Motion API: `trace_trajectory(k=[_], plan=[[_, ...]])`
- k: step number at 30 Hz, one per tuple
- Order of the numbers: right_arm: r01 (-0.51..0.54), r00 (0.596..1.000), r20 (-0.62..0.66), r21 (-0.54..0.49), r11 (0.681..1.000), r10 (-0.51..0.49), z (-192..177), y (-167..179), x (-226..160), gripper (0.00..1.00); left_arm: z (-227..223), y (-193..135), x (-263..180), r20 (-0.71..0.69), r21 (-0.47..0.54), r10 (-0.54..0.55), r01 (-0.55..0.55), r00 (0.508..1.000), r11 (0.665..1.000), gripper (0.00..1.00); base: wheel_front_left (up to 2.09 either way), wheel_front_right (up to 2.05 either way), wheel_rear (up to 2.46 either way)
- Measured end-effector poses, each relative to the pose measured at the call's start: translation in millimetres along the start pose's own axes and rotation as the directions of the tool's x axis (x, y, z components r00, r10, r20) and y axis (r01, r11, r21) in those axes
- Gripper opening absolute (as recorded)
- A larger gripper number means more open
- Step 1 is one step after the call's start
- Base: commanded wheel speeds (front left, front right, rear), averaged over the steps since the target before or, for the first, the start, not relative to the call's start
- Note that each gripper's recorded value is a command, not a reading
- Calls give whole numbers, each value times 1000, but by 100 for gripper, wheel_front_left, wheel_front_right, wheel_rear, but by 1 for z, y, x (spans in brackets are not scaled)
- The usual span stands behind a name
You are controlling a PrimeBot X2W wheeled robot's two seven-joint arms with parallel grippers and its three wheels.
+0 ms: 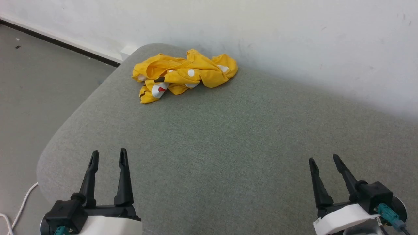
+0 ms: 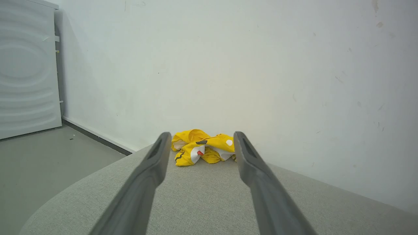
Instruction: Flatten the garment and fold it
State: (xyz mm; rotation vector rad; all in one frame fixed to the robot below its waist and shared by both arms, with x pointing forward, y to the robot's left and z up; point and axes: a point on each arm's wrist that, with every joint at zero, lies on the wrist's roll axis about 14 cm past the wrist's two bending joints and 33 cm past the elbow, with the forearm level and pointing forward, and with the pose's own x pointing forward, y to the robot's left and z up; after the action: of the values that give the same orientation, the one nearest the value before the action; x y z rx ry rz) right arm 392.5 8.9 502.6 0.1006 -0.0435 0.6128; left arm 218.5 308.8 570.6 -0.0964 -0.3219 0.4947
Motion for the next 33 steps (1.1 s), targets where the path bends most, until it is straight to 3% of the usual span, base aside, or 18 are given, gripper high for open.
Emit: trace_trajectory(k=[8,14,17,21,24,30,33], plan=[[8,1000,5,-9,1000,-8,0,-5,1,100,-5,-5,4,-16,-15,-12,12,1000,1000,100,0,0,0],[16,1000,8,-13,1000,-16,-1,-10,4,100,11,-8,22,43,-146,2,4,999,989,100,0,0,0],[12,1000,10,-18,1000,-12,-2,-10,7,100,25,-23,39,98,-160,-55,70,994,985,100,0,0,0],[9,999,36,-35,999,-8,5,-12,16,100,56,-38,79,152,-130,-130,151,980,980,100,0,0,0],[8,998,57,-47,999,-6,12,-15,25,100,82,-48,114,162,-30,-201,209,966,978,100,0,0,0],[16,997,73,-74,997,-10,17,-22,36,100,103,-60,184,93,111,-260,249,961,962,100,0,0,0],[29,997,79,-78,997,-23,18,-30,41,100,96,-61,215,42,127,-251,245,967,961,100,0,0,0]])
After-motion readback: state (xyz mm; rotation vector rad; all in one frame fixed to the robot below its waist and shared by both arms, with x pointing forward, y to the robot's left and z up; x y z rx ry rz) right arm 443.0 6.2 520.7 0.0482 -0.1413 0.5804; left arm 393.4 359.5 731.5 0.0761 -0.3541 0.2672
